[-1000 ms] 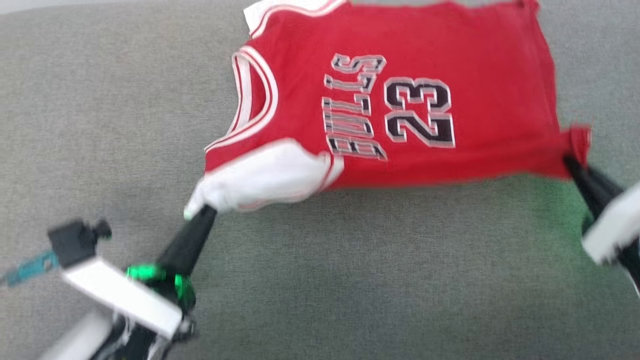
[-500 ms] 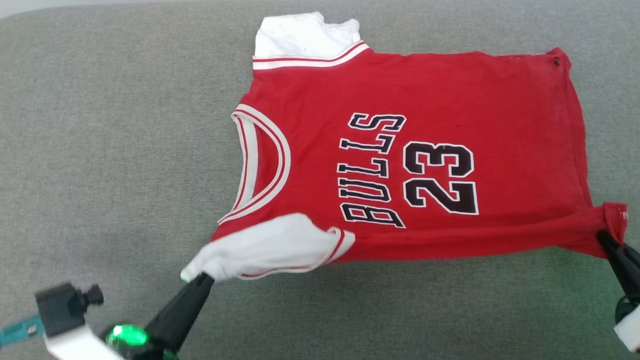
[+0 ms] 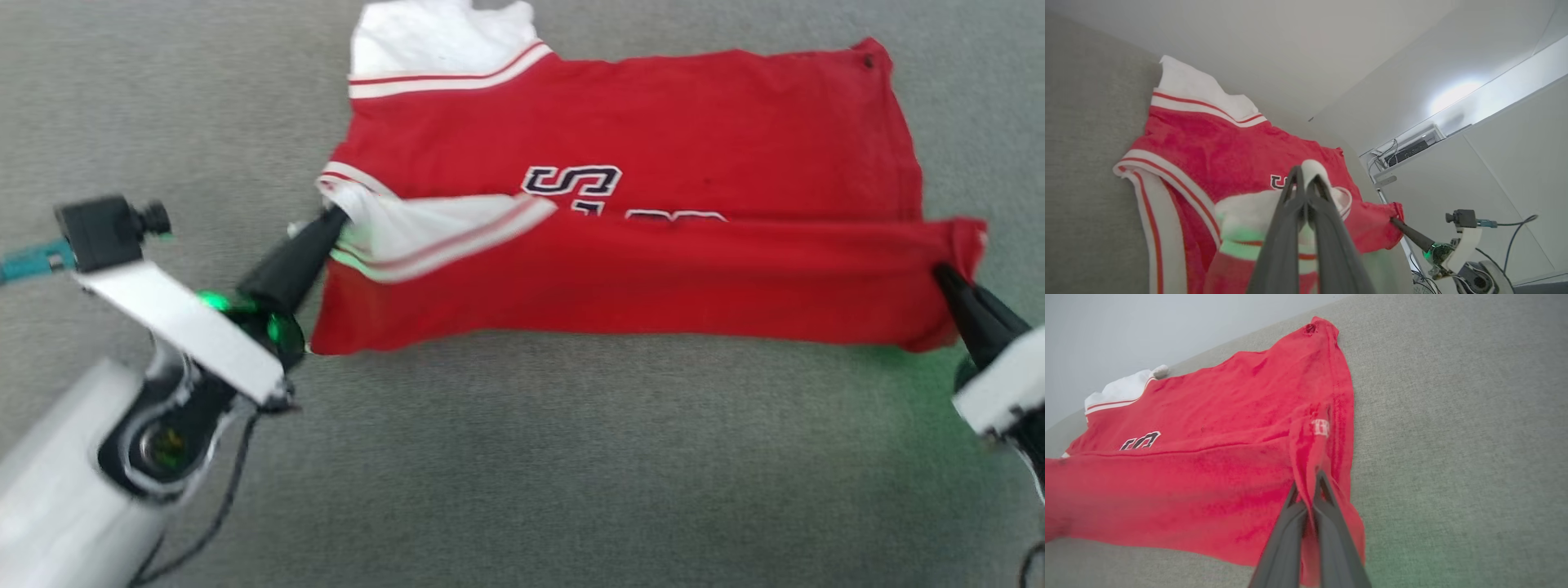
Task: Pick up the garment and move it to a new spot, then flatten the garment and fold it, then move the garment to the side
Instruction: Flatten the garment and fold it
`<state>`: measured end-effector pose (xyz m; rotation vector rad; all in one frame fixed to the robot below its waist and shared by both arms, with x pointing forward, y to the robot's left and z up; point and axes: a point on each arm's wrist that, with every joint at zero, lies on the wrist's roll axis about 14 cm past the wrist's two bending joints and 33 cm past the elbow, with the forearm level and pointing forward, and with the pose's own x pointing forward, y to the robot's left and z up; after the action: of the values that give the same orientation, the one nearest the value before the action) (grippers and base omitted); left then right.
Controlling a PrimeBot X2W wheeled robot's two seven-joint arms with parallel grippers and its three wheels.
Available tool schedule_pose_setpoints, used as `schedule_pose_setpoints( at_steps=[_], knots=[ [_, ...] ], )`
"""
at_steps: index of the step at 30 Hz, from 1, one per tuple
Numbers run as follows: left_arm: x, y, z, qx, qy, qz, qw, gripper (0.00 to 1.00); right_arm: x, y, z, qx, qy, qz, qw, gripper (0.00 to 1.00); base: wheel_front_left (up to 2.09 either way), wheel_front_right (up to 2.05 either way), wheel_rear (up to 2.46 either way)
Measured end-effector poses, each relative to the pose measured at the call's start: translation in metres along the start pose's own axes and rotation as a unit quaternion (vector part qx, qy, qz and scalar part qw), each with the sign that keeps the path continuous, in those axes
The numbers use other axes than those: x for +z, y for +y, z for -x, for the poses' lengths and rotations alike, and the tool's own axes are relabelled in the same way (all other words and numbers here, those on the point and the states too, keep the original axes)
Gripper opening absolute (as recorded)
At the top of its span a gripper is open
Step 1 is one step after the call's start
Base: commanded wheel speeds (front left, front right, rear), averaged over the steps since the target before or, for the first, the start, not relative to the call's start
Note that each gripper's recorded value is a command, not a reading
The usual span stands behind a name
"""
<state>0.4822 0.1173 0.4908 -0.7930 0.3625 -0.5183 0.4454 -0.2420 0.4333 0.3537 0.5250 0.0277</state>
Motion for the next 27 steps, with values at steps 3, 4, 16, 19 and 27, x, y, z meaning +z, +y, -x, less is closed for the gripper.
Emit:
schedule_pose_setpoints(
  at_steps=[3, 4, 16, 19, 27],
  knots=[
    [-0.002, 0.016, -0.015, 0.017, 0.003, 0.003, 1.000, 0.00, 0.000, -0.004, -0.012, -0.005, -0.001, -0.007, 1.000, 0.00, 0.00, 0.00, 0.00],
    [-0.004, 0.023, -0.019, 0.025, 0.006, 0.002, 1.000, 0.00, -0.003, -0.006, -0.015, -0.008, 0.002, -0.010, 1.000, 0.00, 0.00, 0.00, 0.00],
    [-0.026, 0.079, -0.030, 0.096, 0.034, -0.038, 0.994, 0.00, -0.021, -0.016, -0.043, -0.020, 0.007, -0.007, 1.000, 0.00, 0.00, 0.00, 0.00],
    [-0.025, 0.080, -0.028, 0.096, 0.040, -0.080, 0.991, 0.97, -0.016, -0.014, -0.042, -0.017, -0.008, 0.002, 1.000, 1.00, 0.00, 0.00, 0.00],
    [0.023, 0.063, -0.016, 0.064, 0.039, -0.292, 0.953, 1.00, 0.014, -0.007, -0.024, -0.006, -0.071, 0.021, 0.997, 1.00, 0.00, 0.00, 0.00]
  ],
)
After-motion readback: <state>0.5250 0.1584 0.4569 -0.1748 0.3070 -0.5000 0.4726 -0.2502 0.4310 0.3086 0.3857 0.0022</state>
